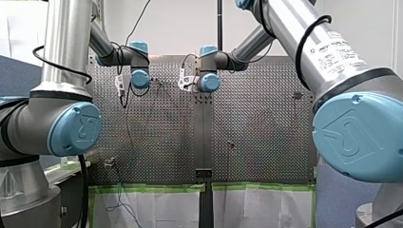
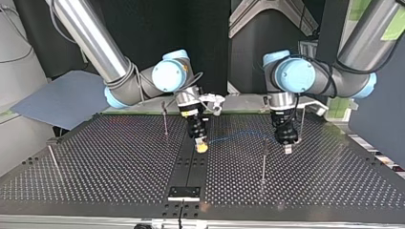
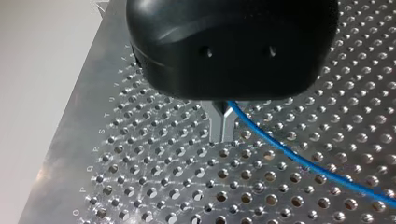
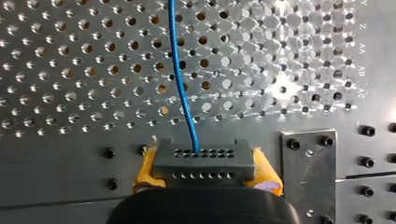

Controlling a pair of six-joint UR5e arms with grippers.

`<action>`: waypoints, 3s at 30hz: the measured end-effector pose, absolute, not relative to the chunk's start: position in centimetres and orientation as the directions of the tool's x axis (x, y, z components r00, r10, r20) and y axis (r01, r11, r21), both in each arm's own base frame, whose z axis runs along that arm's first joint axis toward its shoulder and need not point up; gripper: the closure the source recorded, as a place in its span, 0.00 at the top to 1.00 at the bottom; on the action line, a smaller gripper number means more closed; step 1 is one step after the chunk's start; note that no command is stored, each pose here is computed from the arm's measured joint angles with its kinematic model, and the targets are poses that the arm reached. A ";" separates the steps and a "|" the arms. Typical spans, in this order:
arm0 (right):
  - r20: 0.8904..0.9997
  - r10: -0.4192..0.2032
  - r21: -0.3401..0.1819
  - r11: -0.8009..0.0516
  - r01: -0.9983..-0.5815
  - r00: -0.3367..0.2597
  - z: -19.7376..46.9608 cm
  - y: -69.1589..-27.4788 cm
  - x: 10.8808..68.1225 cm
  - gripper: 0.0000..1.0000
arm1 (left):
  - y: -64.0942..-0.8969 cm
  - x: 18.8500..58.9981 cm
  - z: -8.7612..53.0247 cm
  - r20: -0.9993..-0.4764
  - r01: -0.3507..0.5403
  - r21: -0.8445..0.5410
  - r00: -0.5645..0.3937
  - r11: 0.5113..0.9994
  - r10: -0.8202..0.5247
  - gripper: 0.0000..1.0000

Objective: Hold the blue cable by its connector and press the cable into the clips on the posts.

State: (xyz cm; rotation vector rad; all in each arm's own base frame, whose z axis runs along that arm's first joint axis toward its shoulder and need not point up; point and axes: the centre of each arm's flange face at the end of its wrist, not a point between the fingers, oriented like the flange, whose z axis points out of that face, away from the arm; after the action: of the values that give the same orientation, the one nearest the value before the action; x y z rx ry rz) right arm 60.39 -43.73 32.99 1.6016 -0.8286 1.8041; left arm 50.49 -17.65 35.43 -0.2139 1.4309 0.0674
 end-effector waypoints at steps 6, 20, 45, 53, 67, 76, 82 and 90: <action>0.993 0.027 -0.071 -0.636 -0.768 -0.114 33.3 -44.3 60.3 0.00 | -17.4 51.1 36.1 -0.984 -0.158 -0.114 0.153 0.981 -0.090 0.00; 0.994 0.027 -0.067 -0.622 -0.780 -0.107 31.7 -47.1 60.3 0.00 | -17.3 54.5 35.5 -0.990 -0.132 -0.104 0.112 0.986 -0.089 0.00; 0.994 0.034 -0.068 -0.587 -0.807 -0.108 31.8 -50.3 58.1 0.00 | -16.1 54.9 35.6 -0.991 -0.170 -0.099 0.102 0.980 -0.083 0.45; 0.994 0.031 -0.066 -0.589 -0.806 -0.104 31.8 -50.1 58.2 0.00 | -16.2 54.5 35.2 -0.995 -0.177 -0.083 0.063 0.981 -0.073 0.92; 0.995 0.028 -0.065 -0.589 -0.805 -0.100 31.7 -50.0 58.2 0.00 | -16.0 52.5 34.4 -0.995 -0.275 -0.072 -0.040 0.959 -0.086 1.00; 0.995 0.021 -0.063 -0.592 -0.803 -0.094 31.7 -49.7 58.3 0.00 | -16.8 49.3 35.9 -0.990 -0.260 -0.090 -0.079 0.962 -0.114 1.00; 0.995 0.020 -0.064 -0.594 -0.802 -0.094 31.8 -49.5 58.4 0.00 | -17.7 46.5 36.0 -0.986 -0.209 -0.081 -0.127 0.975 -0.109 1.00; 0.995 0.018 -0.065 -0.598 -0.799 -0.094 31.8 -49.2 58.7 0.00 | -19.0 44.0 35.0 -0.985 -0.156 -0.078 -0.141 0.985 -0.100 1.00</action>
State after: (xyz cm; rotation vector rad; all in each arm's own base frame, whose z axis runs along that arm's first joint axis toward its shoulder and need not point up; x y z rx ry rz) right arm 58.68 -49.19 31.80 1.5826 -0.8624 1.7558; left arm 43.96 -18.97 35.00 -0.1929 1.7149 0.0490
